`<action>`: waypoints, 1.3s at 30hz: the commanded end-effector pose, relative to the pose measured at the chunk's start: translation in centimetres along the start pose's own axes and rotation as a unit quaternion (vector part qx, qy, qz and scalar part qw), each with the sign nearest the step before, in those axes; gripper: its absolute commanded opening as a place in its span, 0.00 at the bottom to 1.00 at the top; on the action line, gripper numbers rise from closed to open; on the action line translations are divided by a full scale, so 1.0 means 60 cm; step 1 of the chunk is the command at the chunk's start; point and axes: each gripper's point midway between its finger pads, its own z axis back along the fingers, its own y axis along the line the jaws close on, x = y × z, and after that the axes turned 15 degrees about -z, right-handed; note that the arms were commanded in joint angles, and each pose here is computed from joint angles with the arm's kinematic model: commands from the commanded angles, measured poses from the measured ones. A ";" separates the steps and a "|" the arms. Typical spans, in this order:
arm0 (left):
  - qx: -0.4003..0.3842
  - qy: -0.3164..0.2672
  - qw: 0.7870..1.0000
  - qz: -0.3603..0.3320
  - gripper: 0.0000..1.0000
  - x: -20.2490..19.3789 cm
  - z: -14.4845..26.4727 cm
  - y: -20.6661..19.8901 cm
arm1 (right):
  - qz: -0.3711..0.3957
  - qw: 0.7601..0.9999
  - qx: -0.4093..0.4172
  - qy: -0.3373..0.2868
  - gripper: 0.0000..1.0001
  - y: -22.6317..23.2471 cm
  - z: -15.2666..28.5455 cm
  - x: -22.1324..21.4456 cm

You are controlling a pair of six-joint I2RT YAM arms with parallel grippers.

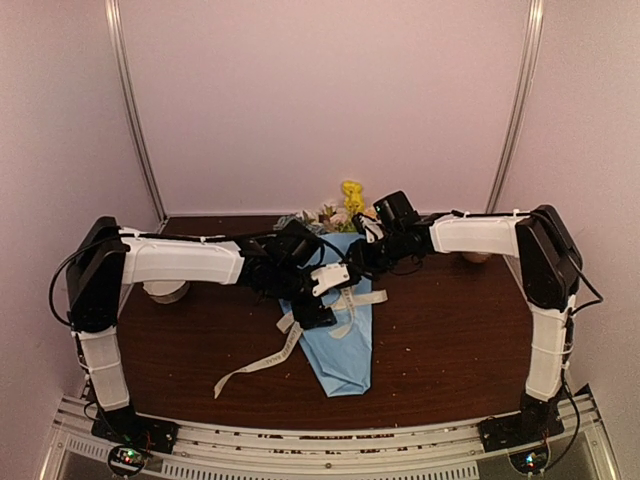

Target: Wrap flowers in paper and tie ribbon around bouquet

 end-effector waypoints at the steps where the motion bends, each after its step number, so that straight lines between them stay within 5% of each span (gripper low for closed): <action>1: 0.037 -0.027 0.998 -0.032 0.63 0.037 -0.016 0.034 | 0.011 0.999 0.014 -0.033 0.48 0.040 0.045 0.028; 3: 0.038 -0.022 0.998 -0.035 0.44 0.030 -0.028 0.034 | 0.009 0.999 0.027 -0.036 0.51 0.050 0.053 0.030; 7: 0.038 -0.005 0.999 -0.034 0.29 0.018 -0.038 0.033 | 0.011 0.999 0.022 -0.040 0.52 0.051 0.064 0.035; 11: 0.042 0.000 0.999 -0.031 0.00 0.013 -0.036 0.034 | 0.010 0.998 0.007 -0.066 0.51 0.041 0.091 0.043; 19: 0.077 -0.029 0.996 -0.016 0.00 0.028 -0.013 0.049 | 0.023 0.997 -0.027 -0.068 0.49 0.011 0.122 0.028; 26: 0.094 -0.042 0.995 -0.002 0.00 0.032 0.001 0.060 | 0.010 0.994 0.073 -0.081 0.41 0.030 0.143 -0.083; 36: 0.090 -0.053 0.994 0.012 0.00 0.028 0.006 0.061 | -0.026 0.996 0.078 -0.046 0.42 0.030 0.067 -0.148; 39: 0.097 -0.056 0.994 0.011 0.00 0.027 0.015 0.063 | -0.030 0.997 0.059 -0.043 0.32 0.018 0.059 -0.148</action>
